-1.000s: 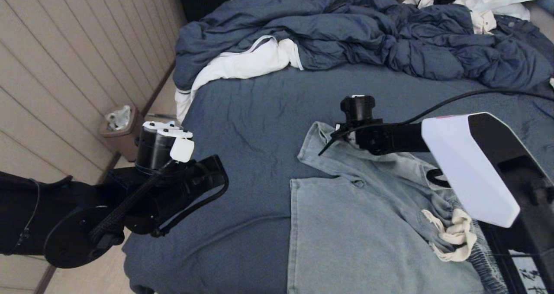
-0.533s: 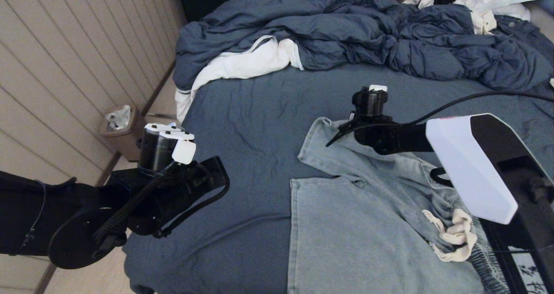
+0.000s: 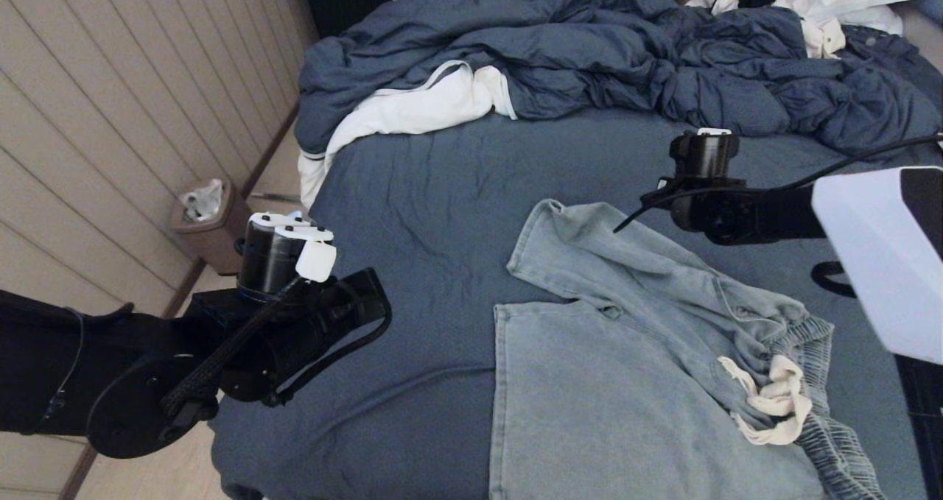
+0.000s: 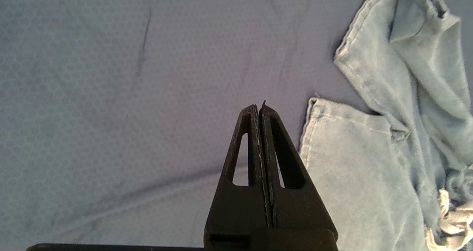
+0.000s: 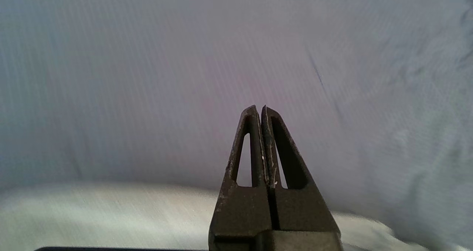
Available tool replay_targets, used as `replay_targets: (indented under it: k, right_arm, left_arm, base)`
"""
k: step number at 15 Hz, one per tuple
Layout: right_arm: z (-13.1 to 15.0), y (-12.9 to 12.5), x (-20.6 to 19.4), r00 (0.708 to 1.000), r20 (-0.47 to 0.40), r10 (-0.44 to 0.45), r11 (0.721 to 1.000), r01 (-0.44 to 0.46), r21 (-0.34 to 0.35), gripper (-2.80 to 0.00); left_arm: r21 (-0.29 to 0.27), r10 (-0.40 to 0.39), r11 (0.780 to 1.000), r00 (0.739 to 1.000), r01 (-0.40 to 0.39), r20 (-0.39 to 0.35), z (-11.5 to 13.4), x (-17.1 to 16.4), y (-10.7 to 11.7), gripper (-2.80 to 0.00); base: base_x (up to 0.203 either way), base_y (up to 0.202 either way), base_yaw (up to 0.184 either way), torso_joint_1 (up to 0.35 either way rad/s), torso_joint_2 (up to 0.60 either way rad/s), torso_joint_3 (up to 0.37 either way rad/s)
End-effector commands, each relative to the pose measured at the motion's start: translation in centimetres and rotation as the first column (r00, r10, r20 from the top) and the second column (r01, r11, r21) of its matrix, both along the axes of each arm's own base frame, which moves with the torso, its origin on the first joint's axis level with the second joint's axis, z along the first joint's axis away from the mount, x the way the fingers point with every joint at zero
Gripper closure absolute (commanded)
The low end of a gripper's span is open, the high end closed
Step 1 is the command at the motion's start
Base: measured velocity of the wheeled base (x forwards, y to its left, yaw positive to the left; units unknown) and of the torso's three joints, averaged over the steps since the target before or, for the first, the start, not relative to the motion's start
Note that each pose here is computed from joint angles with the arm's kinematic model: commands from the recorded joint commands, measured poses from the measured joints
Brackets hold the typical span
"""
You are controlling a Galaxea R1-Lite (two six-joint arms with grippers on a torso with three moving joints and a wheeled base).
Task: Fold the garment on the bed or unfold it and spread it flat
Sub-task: Unford the blue shorts
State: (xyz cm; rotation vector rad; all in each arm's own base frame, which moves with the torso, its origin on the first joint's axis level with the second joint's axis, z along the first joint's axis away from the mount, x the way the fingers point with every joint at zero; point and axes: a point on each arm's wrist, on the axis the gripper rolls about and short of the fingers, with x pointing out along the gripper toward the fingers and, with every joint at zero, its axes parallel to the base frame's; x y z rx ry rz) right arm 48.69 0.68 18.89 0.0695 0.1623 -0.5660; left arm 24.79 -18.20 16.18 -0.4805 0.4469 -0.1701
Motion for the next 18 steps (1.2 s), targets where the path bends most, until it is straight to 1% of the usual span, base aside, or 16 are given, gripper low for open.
replay_targets:
  k: [1, 2, 4, 5, 6, 7, 8, 10, 12, 13, 16, 18]
  right_arm:
    - [2.4, -3.2, -3.1, 0.992, -0.100, 0.072, 0.997, -0.067, 0.048, 0.00]
    - [2.1, -5.2, -3.9, 0.982, -0.165, 0.088, 0.993, -0.073, 0.096, 0.00]
    - [1.4, -10.0, -5.2, 0.964, -0.246, 0.100, 0.974, -0.045, 0.222, 0.00]
    - [0.9, -11.9, -6.0, 0.946, -0.294, 0.137, 0.953, -0.045, 0.300, 0.00]
    - [0.4, -13.2, -6.8, 0.922, -0.344, 0.177, 0.927, -0.039, 0.374, 0.00]
    - [-0.5, -13.8, -7.2, 0.893, -0.396, 0.212, 0.904, -0.024, 0.427, 0.00]
    - [-1.5, -14.0, -7.2, 0.872, -0.432, 0.230, 0.891, -0.010, 0.454, 0.00]
    - [-2.5, -14.0, -6.7, 0.859, -0.453, 0.240, 0.887, -0.005, 0.462, 0.00]
    - [-3.6, -14.3, -6.1, 0.852, -0.465, 0.239, 0.884, 0.007, 0.468, 0.00]
    - [-3.6, -14.3, -6.3, 0.852, -0.467, 0.238, 0.883, 0.011, 0.469, -2.80]
    - [-3.0, -14.3, -7.1, 0.844, -0.478, 0.245, 0.889, 0.001, 0.458, -2.80]
    - [-3.6, -14.0, -8.0, 0.815, -0.517, 0.262, 0.892, 0.000, 0.452, -2.80]
  left_arm:
    - [-0.003, 0.005, 1.000, 1.000, -0.005, 0.000, 0.0, -0.1, 0.1, 0.00]
    - [-0.004, 0.003, 1.000, 1.000, -0.003, 0.000, 0.0, -0.1, 0.1, 0.00]
    - [0.002, 0.003, 1.000, 1.000, -0.003, -0.007, -0.3, -0.1, 0.1, 0.00]
    - [0.004, 0.003, 1.000, 1.000, -0.003, -0.010, -0.4, -0.1, 0.0, 0.00]
    - [0.006, 0.003, 1.000, 1.000, -0.003, -0.012, -0.5, 0.0, 0.0, 0.00]
    - [0.007, 0.001, 1.000, 1.000, -0.001, -0.015, -0.5, 0.0, 0.0, 0.00]
    - [0.010, -0.004, 1.000, 1.000, 0.004, -0.024, -0.8, 0.1, -0.1, 0.00]
    - [0.011, -0.005, 1.000, 1.000, 0.005, -0.030, -1.0, 0.0, -0.2, 0.00]
    - [0.010, -0.004, 1.000, 0.999, 0.004, -0.033, -1.1, 0.1, -0.2, 0.00]
    - [0.013, -0.004, 1.000, 0.999, 0.004, -0.037, -1.2, 0.1, -0.2, 0.00]
    - [0.016, -0.005, 1.000, 0.999, 0.005, -0.042, -1.5, 0.2, -0.3, 0.00]
    - [0.019, -0.003, 1.000, 0.999, 0.004, -0.045, -1.6, 0.3, -0.3, 0.00]
  base:
    - [0.000, 0.000, 0.000, 0.000, 0.00, 0.000]
    - [0.000, 0.000, 0.000, 0.000, 0.00, 0.000]
    - [0.000, 0.000, 0.000, 0.000, 0.00, 0.000]
    - [0.000, 0.000, 0.000, 0.000, 0.00, 0.000]
    - [0.000, 0.000, 0.000, 0.000, 0.00, 0.000]
    - [0.000, 0.000, 0.000, 0.000, 0.00, 0.000]
    - [0.000, 0.000, 0.000, 0.000, 0.00, 0.000]
    - [0.000, 0.000, 0.000, 0.000, 0.00, 0.000]
    - [0.000, 0.000, 0.000, 0.000, 0.00, 0.000]
    - [0.000, 0.000, 0.000, 0.000, 0.00, 0.000]
    - [0.000, 0.000, 0.000, 0.000, 0.00, 0.000]
    - [0.000, 0.000, 0.000, 0.000, 0.00, 0.000]
